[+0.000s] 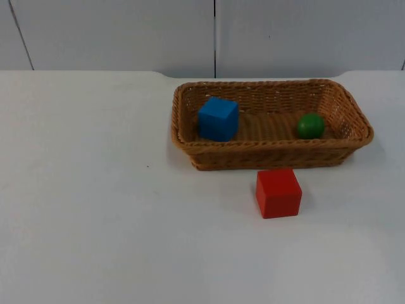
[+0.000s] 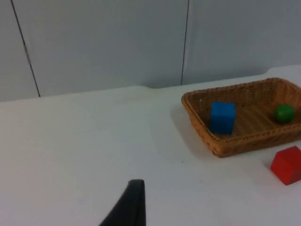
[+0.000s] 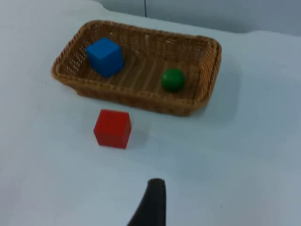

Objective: Place all geometric objects except the red cube into the basket.

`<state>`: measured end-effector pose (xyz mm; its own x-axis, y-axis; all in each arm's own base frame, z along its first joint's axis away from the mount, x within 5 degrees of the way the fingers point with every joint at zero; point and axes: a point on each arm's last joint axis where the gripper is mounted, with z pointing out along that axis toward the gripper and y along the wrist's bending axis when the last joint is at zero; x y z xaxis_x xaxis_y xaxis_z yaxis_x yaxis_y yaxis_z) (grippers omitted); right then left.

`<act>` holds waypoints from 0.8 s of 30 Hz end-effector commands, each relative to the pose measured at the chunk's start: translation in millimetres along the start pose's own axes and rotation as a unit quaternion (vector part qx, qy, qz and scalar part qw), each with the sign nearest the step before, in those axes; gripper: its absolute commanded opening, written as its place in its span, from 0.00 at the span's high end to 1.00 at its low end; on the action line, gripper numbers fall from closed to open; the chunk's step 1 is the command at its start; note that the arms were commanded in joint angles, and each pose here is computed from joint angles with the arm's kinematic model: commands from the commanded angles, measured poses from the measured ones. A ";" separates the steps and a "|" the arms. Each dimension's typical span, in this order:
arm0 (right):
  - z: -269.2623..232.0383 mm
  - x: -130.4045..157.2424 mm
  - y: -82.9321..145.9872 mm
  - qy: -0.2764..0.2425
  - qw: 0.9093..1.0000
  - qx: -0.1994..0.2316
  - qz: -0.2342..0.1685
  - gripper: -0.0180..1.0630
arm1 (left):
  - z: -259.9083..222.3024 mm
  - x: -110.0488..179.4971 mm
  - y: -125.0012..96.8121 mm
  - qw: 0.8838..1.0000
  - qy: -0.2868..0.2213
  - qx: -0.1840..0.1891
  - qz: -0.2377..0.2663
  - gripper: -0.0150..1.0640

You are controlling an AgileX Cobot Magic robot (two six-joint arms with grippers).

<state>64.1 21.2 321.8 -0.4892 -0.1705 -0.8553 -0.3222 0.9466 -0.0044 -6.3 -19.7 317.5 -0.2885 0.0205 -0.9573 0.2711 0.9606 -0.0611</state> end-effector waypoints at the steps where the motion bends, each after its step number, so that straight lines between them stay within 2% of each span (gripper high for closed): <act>1: -10.8 13.2 -0.6 0.011 1.000 0.000 -0.001 0.27 | -6.2 6.2 -1.0 1.000 -0.006 -0.005 -0.002 0.01; 5: -27.5 28.2 -1.6 0.007 1.000 0.002 0.000 0.27 | -8.7 10.7 -0.7 1.000 0.005 -0.010 -0.002 0.01; 11: -51.2 47.3 -3.4 -0.034 0.999 0.006 -0.002 0.27 | -6.7 22.8 1.9 0.998 0.063 -0.020 0.000 0.01; 14: -60.9 62.1 -3.9 -0.073 0.997 0.006 0.000 0.27 | -7.8 26.5 8.7 0.995 0.084 -0.058 0.002 0.01; 16: -55.1 65.9 -4.3 -0.060 0.998 0.010 -0.001 0.27 | -8.5 27.2 12.7 0.993 0.088 -0.080 0.001 0.01; 19: -48.8 71.1 -6.0 -0.041 0.999 0.019 -0.012 0.27 | -8.0 28.2 15.6 0.991 0.091 -0.095 0.003 0.01; 24: -42.4 74.3 -5.6 -0.035 0.999 0.018 -0.024 0.27 | 3.1 39.7 19.0 0.989 0.111 -0.100 -0.008 0.01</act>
<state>-5.3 -8.2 280.6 -0.4291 -0.1841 -0.8843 -0.3114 0.9491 -0.0464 -12.8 -2.1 283.0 -0.4847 0.0631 -0.8724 0.1050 0.9944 0.0135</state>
